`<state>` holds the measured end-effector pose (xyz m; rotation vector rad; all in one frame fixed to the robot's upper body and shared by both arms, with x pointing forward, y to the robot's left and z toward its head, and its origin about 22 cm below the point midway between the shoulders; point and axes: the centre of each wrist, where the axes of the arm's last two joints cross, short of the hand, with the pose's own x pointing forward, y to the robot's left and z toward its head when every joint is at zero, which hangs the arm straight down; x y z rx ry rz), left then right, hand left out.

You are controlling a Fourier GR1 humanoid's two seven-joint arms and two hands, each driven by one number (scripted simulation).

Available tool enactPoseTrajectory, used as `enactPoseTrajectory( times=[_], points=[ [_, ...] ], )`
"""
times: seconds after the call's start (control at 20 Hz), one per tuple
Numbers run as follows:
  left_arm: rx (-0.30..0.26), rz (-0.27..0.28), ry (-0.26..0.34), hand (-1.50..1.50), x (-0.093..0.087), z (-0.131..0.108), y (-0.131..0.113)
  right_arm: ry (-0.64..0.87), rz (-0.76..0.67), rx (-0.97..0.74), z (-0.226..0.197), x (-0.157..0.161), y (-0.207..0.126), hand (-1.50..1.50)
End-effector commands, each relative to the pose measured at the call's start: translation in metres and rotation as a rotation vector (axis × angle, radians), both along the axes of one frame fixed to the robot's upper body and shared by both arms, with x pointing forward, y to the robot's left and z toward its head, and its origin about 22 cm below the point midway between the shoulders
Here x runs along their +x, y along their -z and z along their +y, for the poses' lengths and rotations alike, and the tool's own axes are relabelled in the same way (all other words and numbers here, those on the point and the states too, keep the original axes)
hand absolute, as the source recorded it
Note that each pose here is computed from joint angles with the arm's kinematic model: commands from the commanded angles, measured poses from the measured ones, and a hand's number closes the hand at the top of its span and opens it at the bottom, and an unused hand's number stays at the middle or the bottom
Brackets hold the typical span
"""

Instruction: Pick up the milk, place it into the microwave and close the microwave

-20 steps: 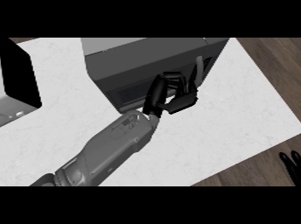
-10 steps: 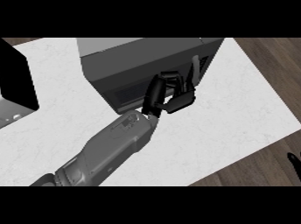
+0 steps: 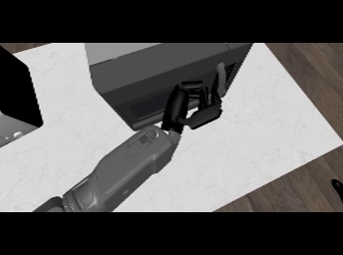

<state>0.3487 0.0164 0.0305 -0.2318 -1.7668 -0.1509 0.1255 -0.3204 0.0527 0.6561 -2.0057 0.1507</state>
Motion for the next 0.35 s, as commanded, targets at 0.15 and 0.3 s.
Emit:
enactPoseTrajectory(
  times=[0.15,0.3],
  points=[
    [0.008,-0.036,0.000,1.50,0.0194,-0.0037,-0.0209,-0.035,0.007,0.014,-0.0014,-0.0049,-0.0036,-1.50],
    [-0.004,-0.022,-0.008,1.50,0.0200,-0.0029,-0.0201,-0.057,-0.001,-0.001,-0.0032,-0.0065,-0.0111,-1.50]
  ],
)
